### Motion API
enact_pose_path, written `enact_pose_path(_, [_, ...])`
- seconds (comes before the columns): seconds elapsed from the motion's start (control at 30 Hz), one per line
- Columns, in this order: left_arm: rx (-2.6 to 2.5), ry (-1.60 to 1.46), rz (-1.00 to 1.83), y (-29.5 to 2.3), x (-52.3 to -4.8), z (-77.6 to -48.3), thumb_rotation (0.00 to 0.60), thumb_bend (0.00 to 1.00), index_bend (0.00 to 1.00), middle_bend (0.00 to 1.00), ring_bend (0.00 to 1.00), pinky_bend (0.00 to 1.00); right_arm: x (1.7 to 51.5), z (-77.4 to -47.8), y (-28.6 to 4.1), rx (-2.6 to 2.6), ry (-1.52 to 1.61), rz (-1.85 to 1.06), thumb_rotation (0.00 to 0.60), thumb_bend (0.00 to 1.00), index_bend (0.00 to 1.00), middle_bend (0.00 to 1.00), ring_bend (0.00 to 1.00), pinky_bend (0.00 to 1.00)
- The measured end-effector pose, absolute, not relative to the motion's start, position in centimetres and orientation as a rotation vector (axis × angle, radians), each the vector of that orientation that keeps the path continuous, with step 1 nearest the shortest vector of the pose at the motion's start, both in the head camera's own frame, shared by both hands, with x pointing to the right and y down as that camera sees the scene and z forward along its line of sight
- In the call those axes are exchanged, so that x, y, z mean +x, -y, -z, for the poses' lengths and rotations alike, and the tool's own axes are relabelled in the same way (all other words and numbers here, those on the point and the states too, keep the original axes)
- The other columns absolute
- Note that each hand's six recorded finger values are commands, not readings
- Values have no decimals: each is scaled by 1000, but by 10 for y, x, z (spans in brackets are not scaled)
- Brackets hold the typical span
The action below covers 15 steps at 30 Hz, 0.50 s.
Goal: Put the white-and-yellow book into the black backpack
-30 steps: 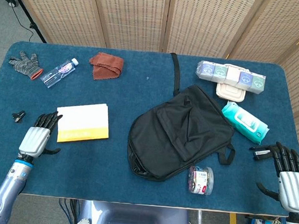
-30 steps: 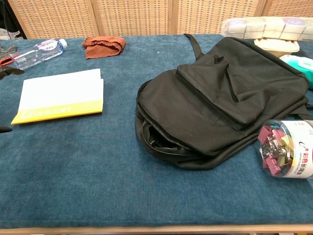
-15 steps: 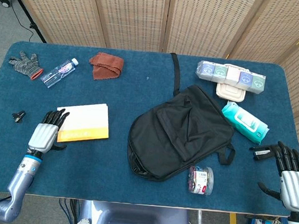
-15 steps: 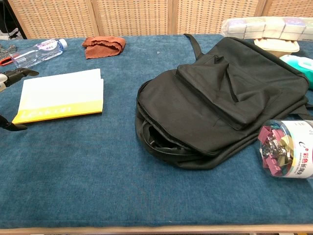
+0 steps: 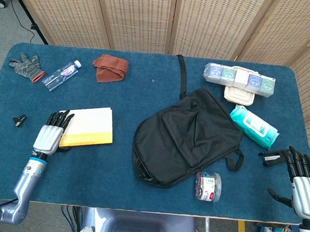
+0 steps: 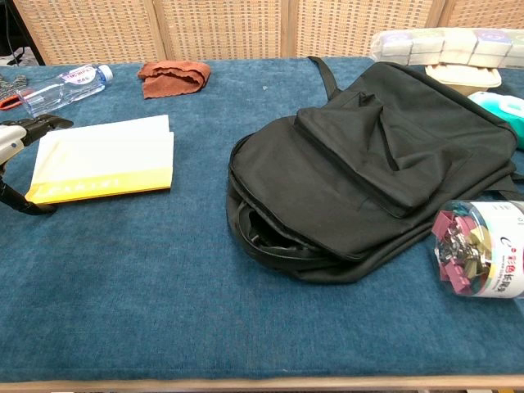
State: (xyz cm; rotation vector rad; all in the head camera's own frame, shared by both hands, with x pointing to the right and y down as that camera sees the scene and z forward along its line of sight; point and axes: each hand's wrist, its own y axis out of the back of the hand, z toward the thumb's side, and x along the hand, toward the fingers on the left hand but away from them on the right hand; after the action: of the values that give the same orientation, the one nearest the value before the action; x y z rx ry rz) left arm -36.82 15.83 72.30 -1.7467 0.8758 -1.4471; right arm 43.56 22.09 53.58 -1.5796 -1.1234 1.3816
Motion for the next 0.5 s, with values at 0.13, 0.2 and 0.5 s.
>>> enact_pose_path(0.13, [-1735,-862,1453,-157,-367,-726,600,257,0,0,0,0,436,-536,-221,-1581,1126,-1382,600,0,0,0,0,0])
enact_pose_path(0.2, [-1731,-858,1453,-156,-366,-728,600,259,0,0,0,0,436,-536,-221,-1582,1126,-1382,600,0,0,0,0,0])
enact_pose_path(0.5, [-1723,-832,1456,-151,-360,-735,600,269,0,0,0,0,437,-535,-221,-1588,1132,-1381,600,0,0,0,0,0])
